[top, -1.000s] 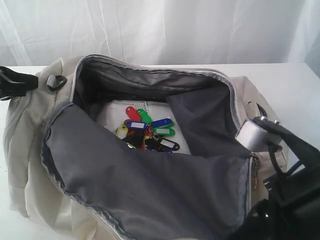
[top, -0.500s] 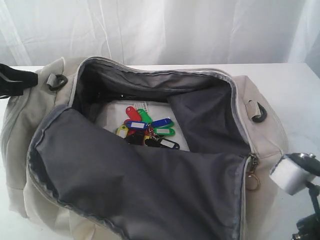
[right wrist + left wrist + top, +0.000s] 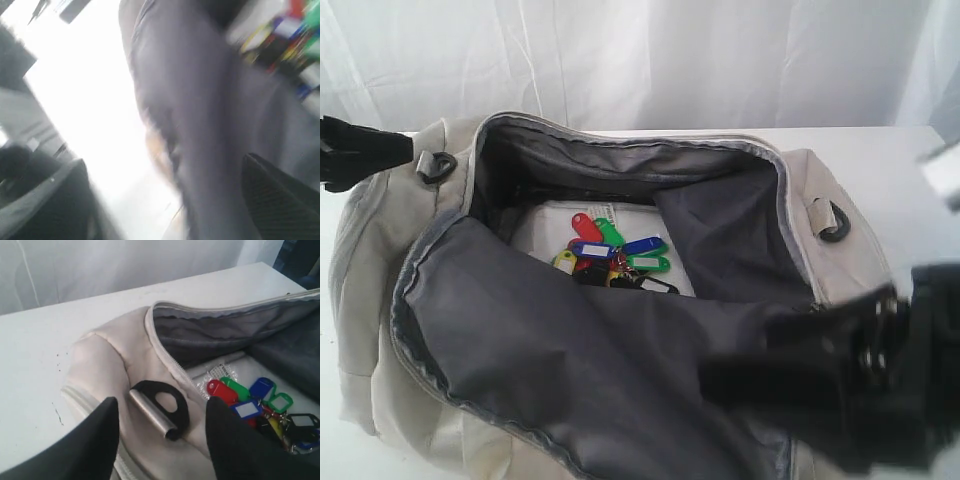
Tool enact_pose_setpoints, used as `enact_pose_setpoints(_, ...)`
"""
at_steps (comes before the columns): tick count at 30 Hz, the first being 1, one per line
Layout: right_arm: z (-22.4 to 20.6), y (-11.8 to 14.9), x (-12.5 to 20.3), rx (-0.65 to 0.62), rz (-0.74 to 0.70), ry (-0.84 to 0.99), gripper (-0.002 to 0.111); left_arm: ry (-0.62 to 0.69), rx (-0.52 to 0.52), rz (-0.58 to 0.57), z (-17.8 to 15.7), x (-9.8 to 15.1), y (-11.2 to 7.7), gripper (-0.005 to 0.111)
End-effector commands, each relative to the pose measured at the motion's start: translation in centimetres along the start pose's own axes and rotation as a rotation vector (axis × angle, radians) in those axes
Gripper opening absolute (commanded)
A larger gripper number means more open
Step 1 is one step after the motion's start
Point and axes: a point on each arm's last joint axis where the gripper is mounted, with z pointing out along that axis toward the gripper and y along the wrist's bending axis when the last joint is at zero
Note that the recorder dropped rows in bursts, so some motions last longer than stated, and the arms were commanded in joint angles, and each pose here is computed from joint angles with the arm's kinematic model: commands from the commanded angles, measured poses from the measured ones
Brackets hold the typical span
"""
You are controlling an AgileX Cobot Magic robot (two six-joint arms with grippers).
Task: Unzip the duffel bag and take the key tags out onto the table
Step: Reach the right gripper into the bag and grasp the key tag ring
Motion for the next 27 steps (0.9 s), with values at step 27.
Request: enact_pose_setpoints(27,18.1,-9.3,-5.9,0.336,-0.478,0.128,0.077,-0.477,0.061,0.224,-15.1,-4.7,-13.5,0.022)
